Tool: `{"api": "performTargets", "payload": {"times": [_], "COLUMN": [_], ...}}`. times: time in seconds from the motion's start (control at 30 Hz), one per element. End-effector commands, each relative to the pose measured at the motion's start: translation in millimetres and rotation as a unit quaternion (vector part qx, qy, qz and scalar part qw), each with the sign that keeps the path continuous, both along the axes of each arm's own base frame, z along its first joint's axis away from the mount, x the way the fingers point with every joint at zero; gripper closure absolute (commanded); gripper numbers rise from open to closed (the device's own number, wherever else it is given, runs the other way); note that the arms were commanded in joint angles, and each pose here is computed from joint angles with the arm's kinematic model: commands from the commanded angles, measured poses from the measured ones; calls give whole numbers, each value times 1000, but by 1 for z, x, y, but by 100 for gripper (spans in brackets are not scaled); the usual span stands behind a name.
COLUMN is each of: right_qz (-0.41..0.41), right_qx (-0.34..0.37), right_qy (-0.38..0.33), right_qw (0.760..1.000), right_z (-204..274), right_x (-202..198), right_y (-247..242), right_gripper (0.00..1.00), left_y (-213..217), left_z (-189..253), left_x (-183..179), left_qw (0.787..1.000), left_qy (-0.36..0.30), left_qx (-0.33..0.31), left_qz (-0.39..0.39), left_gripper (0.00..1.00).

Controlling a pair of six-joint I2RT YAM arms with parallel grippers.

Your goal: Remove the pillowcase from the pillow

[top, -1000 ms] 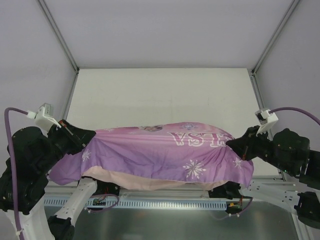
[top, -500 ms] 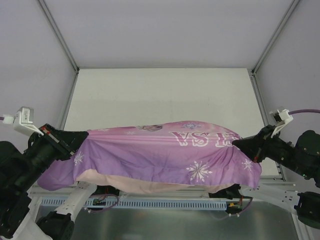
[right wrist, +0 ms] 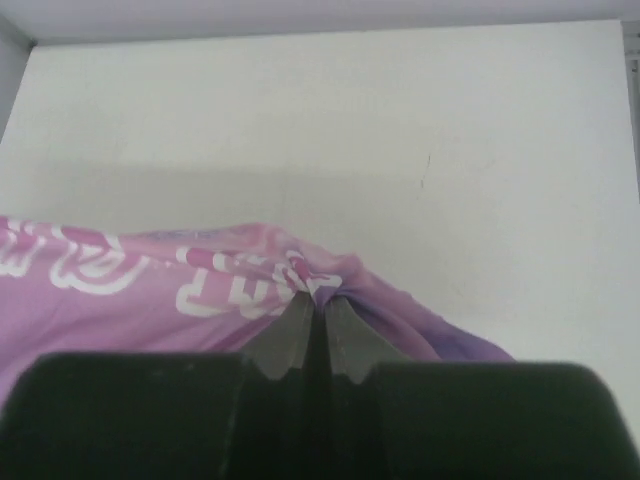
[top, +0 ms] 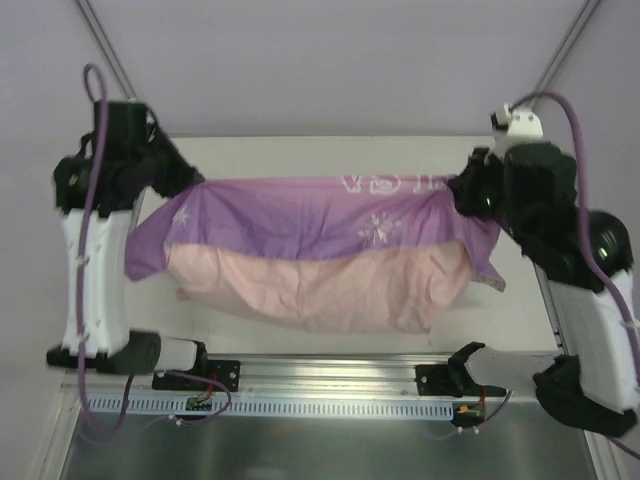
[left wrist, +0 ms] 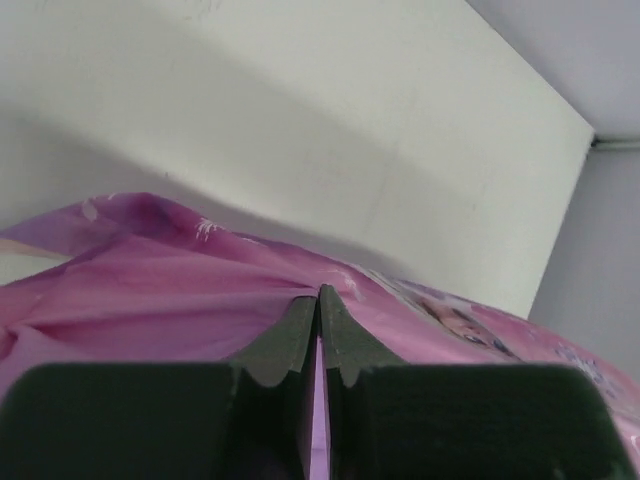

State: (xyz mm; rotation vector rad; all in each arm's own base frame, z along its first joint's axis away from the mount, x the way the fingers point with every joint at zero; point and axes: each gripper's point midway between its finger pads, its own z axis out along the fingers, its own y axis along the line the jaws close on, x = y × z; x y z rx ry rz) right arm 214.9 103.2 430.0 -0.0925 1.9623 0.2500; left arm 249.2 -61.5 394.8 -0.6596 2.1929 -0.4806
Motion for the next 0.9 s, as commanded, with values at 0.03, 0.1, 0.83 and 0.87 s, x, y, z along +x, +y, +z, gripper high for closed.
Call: {"api": "performTargets", "payload": {"times": [0.03, 0.1, 0.83, 0.87], "right_qz": [0, 16, 7, 12], "right_qx": [75, 106, 135, 144], "right_qy": [17, 83, 260, 257], "right_qw": [997, 991, 956, 956], "right_z": [6, -21, -176, -179], "right_x": [123, 170, 223, 237], "right_y": [18, 25, 10, 15], "right_gripper": [73, 1, 4, 4], "left_y": [20, 9, 10, 4], "left_z": [-19, -22, -48, -62], "left_x": [130, 152, 96, 89], "left_qw": [998, 1000, 998, 998], "left_qy": [2, 4, 9, 26], "left_qx": [37, 16, 44, 47], "left_qz": [44, -16, -36, -41], "left_gripper": [66, 1, 1, 1]}}
